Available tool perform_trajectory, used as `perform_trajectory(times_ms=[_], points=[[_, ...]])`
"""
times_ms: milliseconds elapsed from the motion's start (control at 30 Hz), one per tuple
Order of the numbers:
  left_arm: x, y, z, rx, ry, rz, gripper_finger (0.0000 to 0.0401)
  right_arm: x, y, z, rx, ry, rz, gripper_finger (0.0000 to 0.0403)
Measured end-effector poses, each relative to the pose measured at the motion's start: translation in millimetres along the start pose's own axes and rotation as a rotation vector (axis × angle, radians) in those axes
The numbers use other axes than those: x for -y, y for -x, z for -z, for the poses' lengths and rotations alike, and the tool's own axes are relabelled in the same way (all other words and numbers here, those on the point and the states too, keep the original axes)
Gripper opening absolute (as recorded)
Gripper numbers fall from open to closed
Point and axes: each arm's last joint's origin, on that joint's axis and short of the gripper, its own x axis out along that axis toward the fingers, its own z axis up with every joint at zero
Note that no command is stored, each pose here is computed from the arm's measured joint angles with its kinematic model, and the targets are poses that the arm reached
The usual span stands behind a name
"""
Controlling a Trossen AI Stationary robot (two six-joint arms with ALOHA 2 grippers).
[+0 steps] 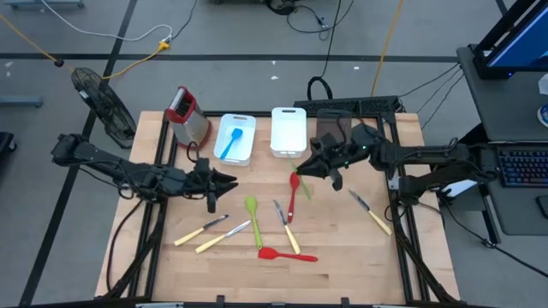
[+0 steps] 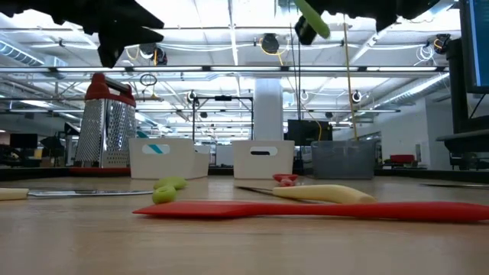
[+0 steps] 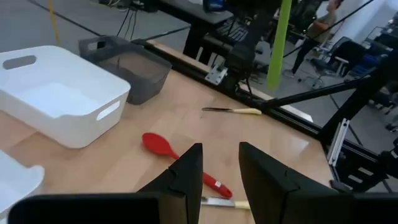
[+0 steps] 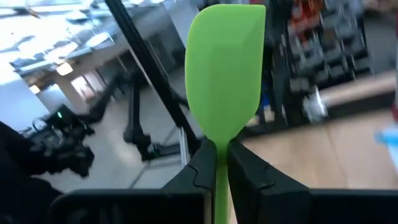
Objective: Pick & Place Kitchen Items
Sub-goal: Put the green spatula into the left white bin
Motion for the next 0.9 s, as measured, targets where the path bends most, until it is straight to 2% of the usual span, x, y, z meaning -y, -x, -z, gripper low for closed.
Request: perform_trajectory(times_ms=[200, 400, 733, 900], points=[[8.4, -16.7, 1.0, 0.073, 0.023, 0.039, 0.0106, -8.9, 1.3, -14.5, 0.132, 0.133, -0.086, 0.0012], [17.3, -28.8, -3.8, 0.205, 0.035, 0.1, 0.0106, -12.3, 2.5, -19.8, 0.188, 0.204, -0.108, 0.0012], [22.5, -39.7, -3.2, 0.27, 0.023, 0.12, 0.0107, -9.6, 0.2, -17.2, 0.173, 0.206, -0.1, 0.0012], [35.1, -48.7, -21.3, 0.312, -0.003, 0.132, 0.0133, -5.4, -3.1, -13.7, 0.157, 0.186, -0.094, 0.0012]])
